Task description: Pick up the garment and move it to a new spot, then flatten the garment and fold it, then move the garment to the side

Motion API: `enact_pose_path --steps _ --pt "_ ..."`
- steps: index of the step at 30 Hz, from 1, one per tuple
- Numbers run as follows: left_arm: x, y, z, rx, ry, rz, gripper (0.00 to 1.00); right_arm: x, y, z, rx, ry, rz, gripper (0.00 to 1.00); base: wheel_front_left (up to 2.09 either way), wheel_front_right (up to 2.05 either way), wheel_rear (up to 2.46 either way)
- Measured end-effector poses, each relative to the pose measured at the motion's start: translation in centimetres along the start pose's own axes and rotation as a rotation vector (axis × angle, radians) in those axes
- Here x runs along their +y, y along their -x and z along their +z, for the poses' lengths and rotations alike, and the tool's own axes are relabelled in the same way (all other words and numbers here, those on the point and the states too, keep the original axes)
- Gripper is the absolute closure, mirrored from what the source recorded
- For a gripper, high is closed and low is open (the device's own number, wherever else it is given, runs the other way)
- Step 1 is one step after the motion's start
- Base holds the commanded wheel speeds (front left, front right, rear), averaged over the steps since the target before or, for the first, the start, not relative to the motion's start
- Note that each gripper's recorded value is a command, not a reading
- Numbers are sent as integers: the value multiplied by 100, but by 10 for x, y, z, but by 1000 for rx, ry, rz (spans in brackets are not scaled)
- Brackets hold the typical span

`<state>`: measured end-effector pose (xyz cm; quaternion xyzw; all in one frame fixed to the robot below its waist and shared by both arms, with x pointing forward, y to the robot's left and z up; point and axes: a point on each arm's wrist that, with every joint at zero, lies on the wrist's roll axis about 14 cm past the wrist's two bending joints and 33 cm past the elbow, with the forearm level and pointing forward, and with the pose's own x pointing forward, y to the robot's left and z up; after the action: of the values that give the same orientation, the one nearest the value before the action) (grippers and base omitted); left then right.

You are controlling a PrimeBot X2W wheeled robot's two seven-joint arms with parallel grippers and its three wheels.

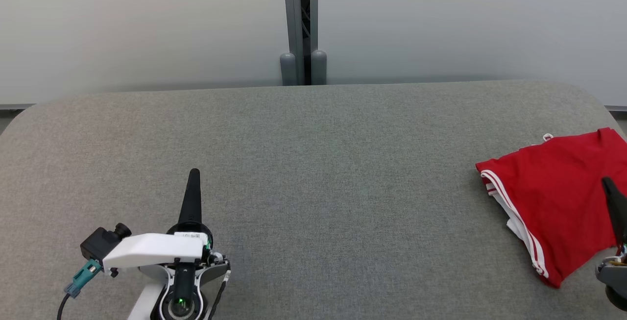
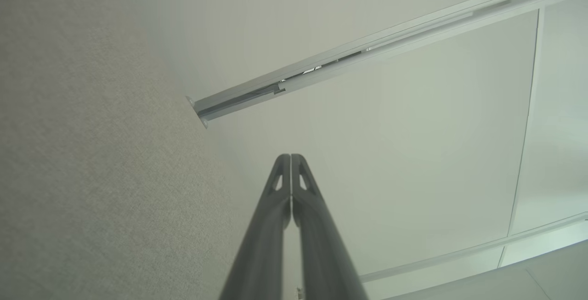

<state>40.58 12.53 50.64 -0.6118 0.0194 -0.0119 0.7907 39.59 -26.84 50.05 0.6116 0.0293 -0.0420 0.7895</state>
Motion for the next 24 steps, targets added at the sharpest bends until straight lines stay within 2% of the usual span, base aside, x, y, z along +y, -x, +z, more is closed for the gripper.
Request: enact_pose_path --steps 24 --pt "-5 -8 -5 -11 179 2 100 8 -7 9 0 -186 56 100 0 0 0"
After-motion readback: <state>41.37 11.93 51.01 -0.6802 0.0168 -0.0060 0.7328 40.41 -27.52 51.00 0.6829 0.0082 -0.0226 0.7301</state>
